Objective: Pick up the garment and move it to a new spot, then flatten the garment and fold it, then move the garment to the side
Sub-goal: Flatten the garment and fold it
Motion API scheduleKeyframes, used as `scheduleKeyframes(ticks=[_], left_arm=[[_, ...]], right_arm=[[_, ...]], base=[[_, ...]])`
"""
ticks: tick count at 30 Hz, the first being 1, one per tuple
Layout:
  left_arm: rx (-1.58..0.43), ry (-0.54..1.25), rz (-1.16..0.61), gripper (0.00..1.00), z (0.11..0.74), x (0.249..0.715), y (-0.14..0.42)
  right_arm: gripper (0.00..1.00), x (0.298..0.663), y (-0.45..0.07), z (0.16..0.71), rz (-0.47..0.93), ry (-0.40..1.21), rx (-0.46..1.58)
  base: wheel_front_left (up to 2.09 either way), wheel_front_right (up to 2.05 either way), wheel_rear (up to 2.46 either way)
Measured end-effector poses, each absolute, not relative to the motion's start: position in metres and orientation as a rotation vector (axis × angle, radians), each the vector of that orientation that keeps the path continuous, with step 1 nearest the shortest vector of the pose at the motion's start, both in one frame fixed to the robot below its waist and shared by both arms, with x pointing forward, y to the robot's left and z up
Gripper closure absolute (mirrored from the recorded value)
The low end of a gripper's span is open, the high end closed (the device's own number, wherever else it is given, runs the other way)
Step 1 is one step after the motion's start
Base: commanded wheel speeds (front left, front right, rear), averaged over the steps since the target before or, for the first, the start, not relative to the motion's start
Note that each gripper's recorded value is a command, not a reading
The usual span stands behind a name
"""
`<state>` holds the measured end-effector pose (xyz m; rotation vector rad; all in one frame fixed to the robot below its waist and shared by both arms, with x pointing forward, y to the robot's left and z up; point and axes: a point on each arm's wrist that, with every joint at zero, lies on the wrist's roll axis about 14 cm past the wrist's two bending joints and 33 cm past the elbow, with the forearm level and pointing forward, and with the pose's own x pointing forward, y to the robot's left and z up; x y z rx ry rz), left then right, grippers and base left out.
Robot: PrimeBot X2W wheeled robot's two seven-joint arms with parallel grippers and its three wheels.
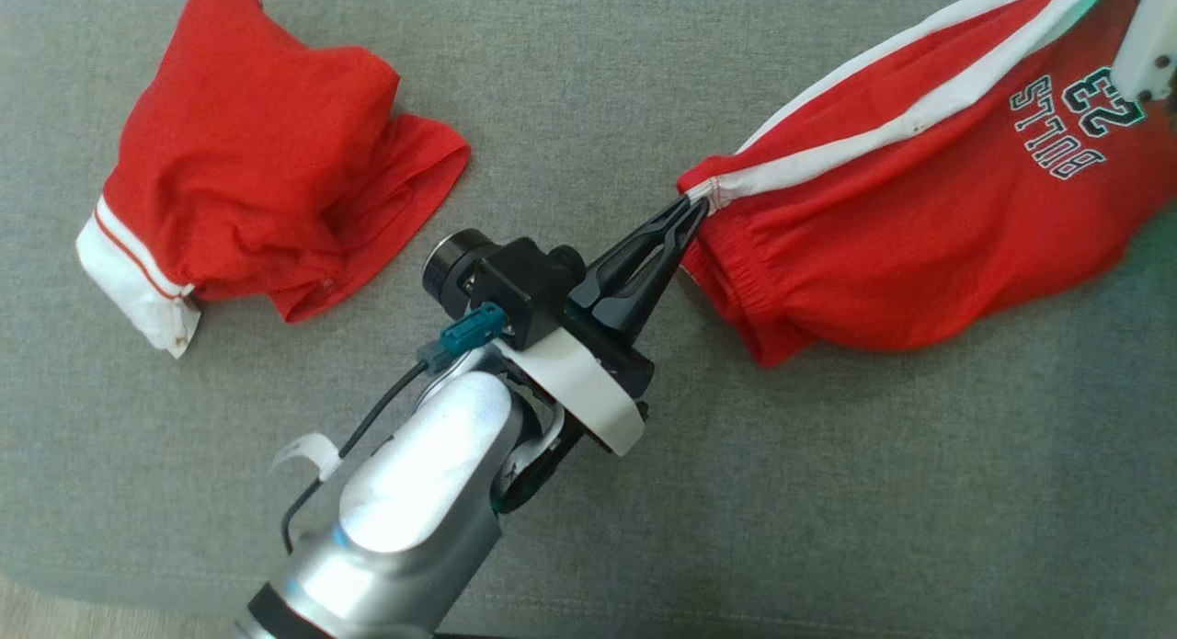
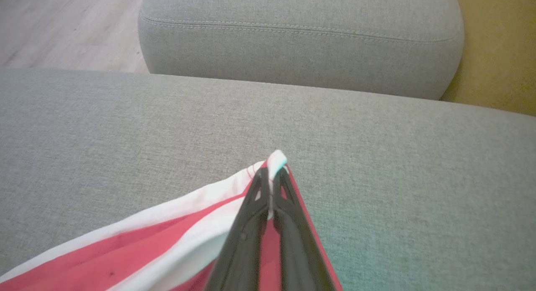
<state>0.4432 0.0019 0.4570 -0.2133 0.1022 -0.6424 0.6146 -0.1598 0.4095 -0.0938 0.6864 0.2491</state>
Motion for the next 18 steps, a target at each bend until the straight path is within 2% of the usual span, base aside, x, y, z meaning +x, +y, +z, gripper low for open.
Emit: scheduleKeyframes(ticks=[1,2,3,4,13,18], left_arm=[[-0.213,0.108,-0.642,1.00,0.455,0.443,0.002],[-0.213,0.114,-0.640,1.00,0.453,0.443,0.002],[-0.211,0.120,-0.639,0.55,0.451,0.444,0.003],[-0.208,0.126,-0.637,0.00,0.449,0.444,0.003],[-0.203,0.099,-0.628,0.00,0.459,0.449,0.004],[-0.199,0.038,-0.603,0.00,0.481,0.454,0.008]], right_arm=[[0.00,0.616,-0.160,0.409,0.249,0.674,-0.095],[0.00,0.618,-0.161,0.410,0.244,0.661,-0.088],[0.00,0.620,-0.160,0.412,0.244,0.649,-0.087],[0.00,0.622,-0.160,0.414,0.245,0.630,-0.087],[0.00,0.633,-0.169,0.456,0.213,0.441,-0.028],[0.00,0.629,-0.173,0.499,0.208,0.276,0.026]], base=[[0.00,0.00,0.00],[0.00,0.00,0.00],[0.00,0.00,0.00],[0.00,0.00,0.00],[0.00,0.00,0.00],[0.00,0.00,0.00]])
